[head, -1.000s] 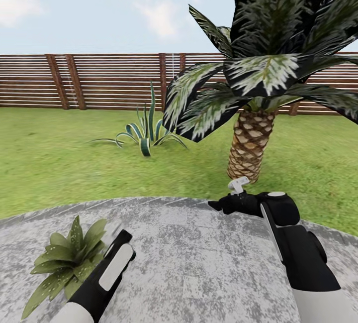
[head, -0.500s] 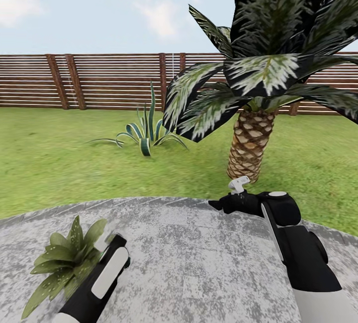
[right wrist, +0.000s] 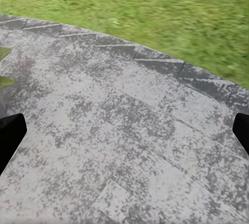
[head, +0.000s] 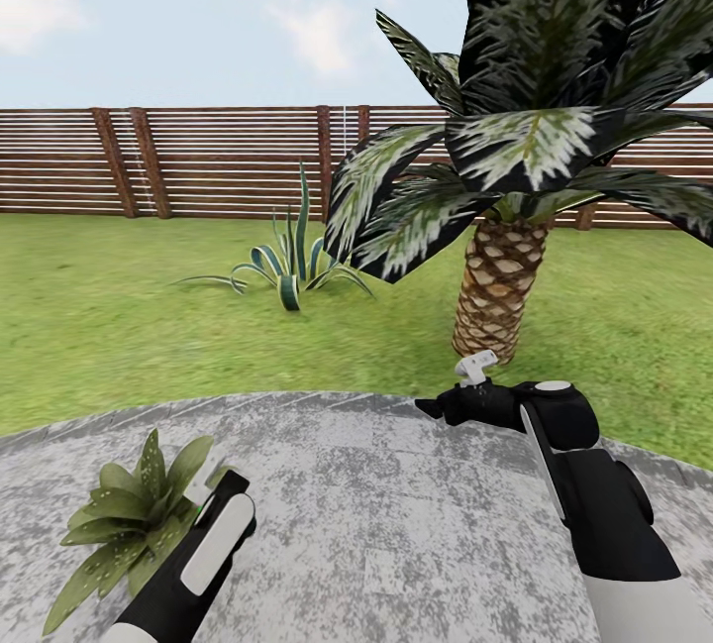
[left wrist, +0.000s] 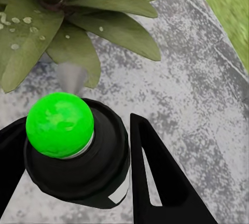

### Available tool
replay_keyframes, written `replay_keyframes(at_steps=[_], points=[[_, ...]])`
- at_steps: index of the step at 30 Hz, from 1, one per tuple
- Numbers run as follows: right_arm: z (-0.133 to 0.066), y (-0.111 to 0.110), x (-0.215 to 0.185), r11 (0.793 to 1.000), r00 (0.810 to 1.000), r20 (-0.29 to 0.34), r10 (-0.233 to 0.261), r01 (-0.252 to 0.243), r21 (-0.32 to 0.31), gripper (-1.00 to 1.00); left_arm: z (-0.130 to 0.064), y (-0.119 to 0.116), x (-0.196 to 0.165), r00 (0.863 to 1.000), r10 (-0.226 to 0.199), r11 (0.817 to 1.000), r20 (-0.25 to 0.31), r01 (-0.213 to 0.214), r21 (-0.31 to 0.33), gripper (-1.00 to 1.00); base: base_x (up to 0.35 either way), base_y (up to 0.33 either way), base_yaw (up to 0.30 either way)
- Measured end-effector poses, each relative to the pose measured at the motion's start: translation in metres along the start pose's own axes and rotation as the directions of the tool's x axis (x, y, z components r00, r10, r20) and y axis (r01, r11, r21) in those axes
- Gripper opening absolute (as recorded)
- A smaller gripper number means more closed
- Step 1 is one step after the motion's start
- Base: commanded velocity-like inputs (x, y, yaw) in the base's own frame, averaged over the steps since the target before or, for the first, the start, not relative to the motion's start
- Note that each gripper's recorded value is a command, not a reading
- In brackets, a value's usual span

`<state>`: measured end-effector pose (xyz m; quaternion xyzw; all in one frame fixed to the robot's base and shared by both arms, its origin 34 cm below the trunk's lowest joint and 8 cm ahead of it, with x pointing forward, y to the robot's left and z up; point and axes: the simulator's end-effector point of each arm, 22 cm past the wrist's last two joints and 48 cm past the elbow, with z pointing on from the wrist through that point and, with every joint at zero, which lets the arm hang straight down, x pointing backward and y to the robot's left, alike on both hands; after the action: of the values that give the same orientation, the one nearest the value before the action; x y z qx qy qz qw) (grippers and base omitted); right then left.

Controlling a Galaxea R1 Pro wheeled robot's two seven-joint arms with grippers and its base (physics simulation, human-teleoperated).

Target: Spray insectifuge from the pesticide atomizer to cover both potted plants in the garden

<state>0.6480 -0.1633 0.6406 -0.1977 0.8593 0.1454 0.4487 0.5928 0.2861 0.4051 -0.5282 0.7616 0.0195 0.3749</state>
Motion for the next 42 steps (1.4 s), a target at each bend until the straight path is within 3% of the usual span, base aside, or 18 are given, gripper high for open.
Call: replay_keyframes(at_steps=[10,15,21,28,34,40,42], points=[[0.0,0.0,0.0,1.0,1.0,0.0,0.0,0.0,0.0,1.0,-0.002,-0.014,0.013,0.999,0.004,0.998,-0.033,-0.002,0.059,-1.0,0.0,0.0,0.0],[0.0,0.0,0.0,1.0,1.0,0.0,0.0,0.0,0.0,1.0,0.004,-0.008,0.025,0.998,0.007,0.998,-0.059,-0.004,0.056,-1.0,0.0,0.0,0.0],[0.0,0.0,0.0,1.0,1.0,0.0,0.0,0.0,0.0,1.0,0.015,-0.006,0.031,0.985,-0.106,0.99,-0.139,0.118,0.08,-1.0,0.0,0.0,0.0],[0.0,0.0,0.0,1.0,1.0,-0.001,-0.001,0.001,-0.001,1.0,0.016,-0.001,0.035,0.979,-0.136,0.988,-0.149,0.145,0.056,-1.0,0.0,0.0,0.0],[0.0,0.001,0.0,1.0,1.0,0.0,-0.001,0.001,0.0,1.0,0.013,0.027,0.036,0.978,-0.183,0.981,-0.102,0.175,-0.082,-1.0,0.0,0.0,0.0],[0.003,0.001,0.004,1.0,1.0,-0.004,0.011,-0.012,-0.006,1.0,0.012,0.032,0.027,0.989,-0.142,0.986,-0.04,0.138,-0.099,-1.0,0.0,0.0,0.0],[0.008,0.009,0.013,1.0,1.0,-0.02,0.011,-0.012,-0.02,1.0,0.014,0.029,0.014,0.989,-0.15,0.986,-0.011,0.148,-0.081,-1.0,0.0,0.0,0.0]])
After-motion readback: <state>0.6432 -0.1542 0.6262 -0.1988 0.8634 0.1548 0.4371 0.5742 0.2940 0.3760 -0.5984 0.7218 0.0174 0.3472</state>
